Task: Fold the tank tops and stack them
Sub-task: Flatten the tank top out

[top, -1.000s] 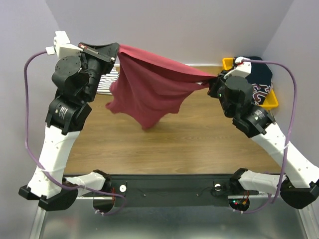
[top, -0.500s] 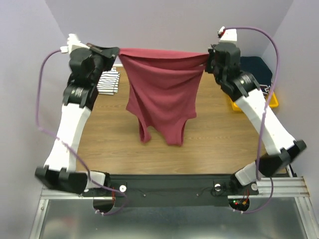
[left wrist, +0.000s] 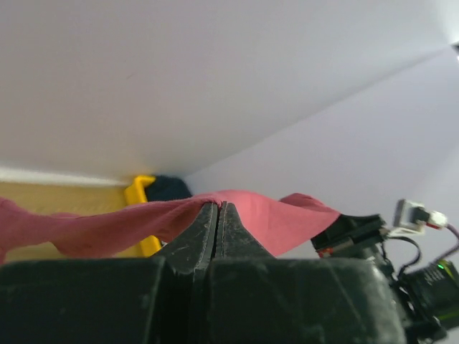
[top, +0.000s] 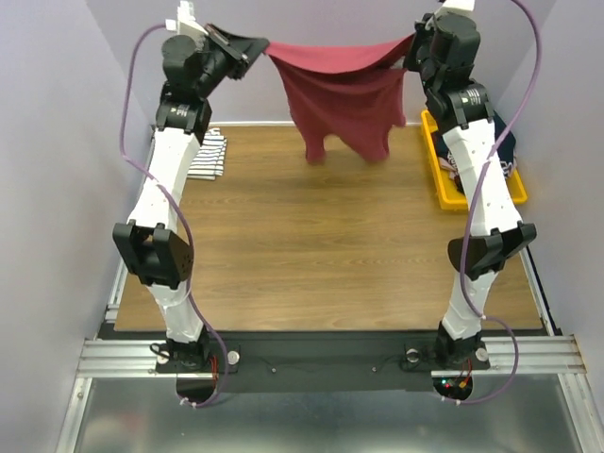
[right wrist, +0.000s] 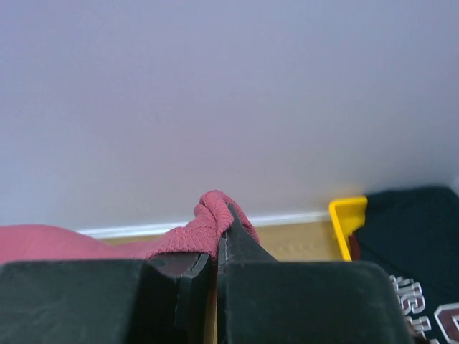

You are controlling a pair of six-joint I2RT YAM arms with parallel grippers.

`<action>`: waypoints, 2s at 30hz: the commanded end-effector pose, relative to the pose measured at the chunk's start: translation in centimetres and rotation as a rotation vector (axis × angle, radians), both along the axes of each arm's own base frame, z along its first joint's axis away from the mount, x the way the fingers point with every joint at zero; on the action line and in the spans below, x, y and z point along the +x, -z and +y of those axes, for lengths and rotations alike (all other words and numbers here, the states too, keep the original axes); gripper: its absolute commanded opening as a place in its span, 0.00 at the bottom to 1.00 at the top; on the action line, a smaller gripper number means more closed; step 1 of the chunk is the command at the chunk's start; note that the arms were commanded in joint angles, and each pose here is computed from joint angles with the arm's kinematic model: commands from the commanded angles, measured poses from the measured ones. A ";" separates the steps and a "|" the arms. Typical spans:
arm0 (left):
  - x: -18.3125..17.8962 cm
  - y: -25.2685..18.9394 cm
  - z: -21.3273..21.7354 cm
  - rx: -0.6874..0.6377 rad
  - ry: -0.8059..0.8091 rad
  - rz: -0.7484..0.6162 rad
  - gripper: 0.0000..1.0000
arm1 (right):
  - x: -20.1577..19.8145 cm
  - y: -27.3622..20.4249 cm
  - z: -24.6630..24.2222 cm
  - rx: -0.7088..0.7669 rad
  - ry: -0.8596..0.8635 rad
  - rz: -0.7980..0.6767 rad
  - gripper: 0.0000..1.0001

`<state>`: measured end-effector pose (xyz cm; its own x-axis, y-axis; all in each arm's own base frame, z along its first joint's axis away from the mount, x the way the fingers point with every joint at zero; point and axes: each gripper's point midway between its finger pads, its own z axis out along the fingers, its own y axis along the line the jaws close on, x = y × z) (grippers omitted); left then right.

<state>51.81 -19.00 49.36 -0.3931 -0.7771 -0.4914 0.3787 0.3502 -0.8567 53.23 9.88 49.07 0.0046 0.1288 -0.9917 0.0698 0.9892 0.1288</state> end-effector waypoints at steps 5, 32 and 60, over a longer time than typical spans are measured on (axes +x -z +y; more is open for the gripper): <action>-6.9 -1.0 1.9 -0.057 0.050 -0.153 0.00 | -2.0 4.3 0.5 0.013 -0.053 0.077 0.00; -24.8 40.2 6.5 0.044 -0.128 0.660 0.12 | -26.3 42.4 1.2 0.351 -0.144 0.917 0.49; -25.8 41.3 6.5 0.100 -0.113 0.697 0.01 | -27.1 45.9 2.8 0.738 -0.052 0.799 0.48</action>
